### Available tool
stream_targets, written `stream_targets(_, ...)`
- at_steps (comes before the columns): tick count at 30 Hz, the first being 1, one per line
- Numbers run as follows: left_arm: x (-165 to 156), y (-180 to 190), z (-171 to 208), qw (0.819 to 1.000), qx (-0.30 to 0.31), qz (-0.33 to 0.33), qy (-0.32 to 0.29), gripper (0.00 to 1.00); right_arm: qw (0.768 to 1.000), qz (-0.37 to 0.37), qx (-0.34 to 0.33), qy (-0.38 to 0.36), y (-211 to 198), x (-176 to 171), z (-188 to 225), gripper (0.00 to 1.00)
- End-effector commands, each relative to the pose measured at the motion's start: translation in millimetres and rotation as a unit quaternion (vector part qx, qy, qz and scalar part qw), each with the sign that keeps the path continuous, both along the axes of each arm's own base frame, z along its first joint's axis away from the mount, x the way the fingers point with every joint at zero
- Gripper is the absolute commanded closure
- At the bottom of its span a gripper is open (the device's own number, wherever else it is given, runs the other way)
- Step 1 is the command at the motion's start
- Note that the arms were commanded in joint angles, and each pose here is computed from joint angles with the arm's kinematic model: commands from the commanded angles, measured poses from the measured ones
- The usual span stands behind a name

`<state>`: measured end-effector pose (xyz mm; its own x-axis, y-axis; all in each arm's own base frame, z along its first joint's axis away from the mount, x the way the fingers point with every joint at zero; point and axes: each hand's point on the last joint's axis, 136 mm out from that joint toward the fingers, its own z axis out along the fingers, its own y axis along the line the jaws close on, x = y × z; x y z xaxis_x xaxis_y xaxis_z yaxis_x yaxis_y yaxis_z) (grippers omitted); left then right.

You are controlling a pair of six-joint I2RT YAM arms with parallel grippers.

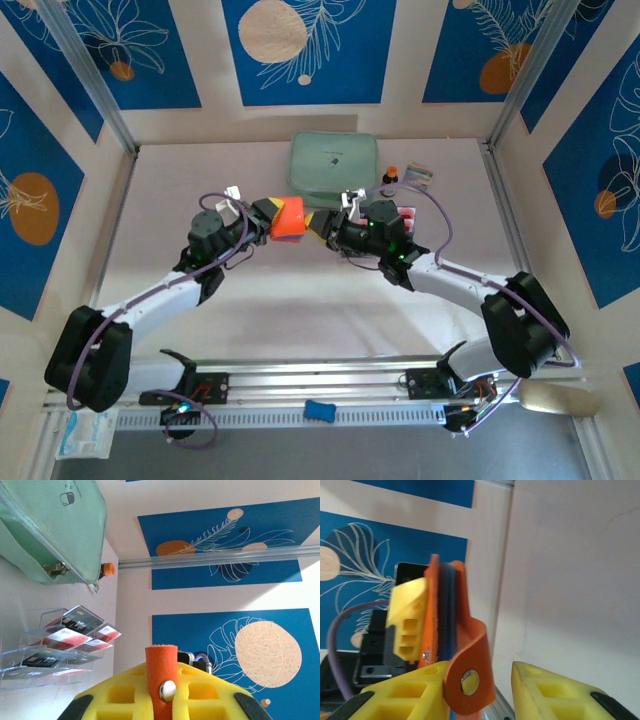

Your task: Put the credit cards into the card holder

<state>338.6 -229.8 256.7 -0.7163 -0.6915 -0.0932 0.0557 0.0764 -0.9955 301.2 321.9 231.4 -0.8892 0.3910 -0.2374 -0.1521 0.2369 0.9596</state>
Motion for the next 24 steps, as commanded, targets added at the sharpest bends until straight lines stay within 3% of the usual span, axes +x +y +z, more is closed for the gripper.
stream_targets(1,0,-3,12,0.999,-0.024,-0.002,-0.021,1.0,0.997,0.051,0.048,-0.019,16,-15,19,0.63)
stream_targets(12,-1,-6,20,0.999,-0.034,-0.007,-0.03,1.0,0.993,0.086,0.082,-0.006,32,-19,15,0.63)
stream_targets(19,-2,-6,22,0.999,-0.036,-0.007,-0.033,1.0,0.992,0.092,0.084,0.002,36,-21,9,0.58)
stream_targets(24,-2,-5,20,0.999,-0.034,-0.006,-0.031,1.0,0.992,0.09,0.084,0.001,33,-21,9,0.69)
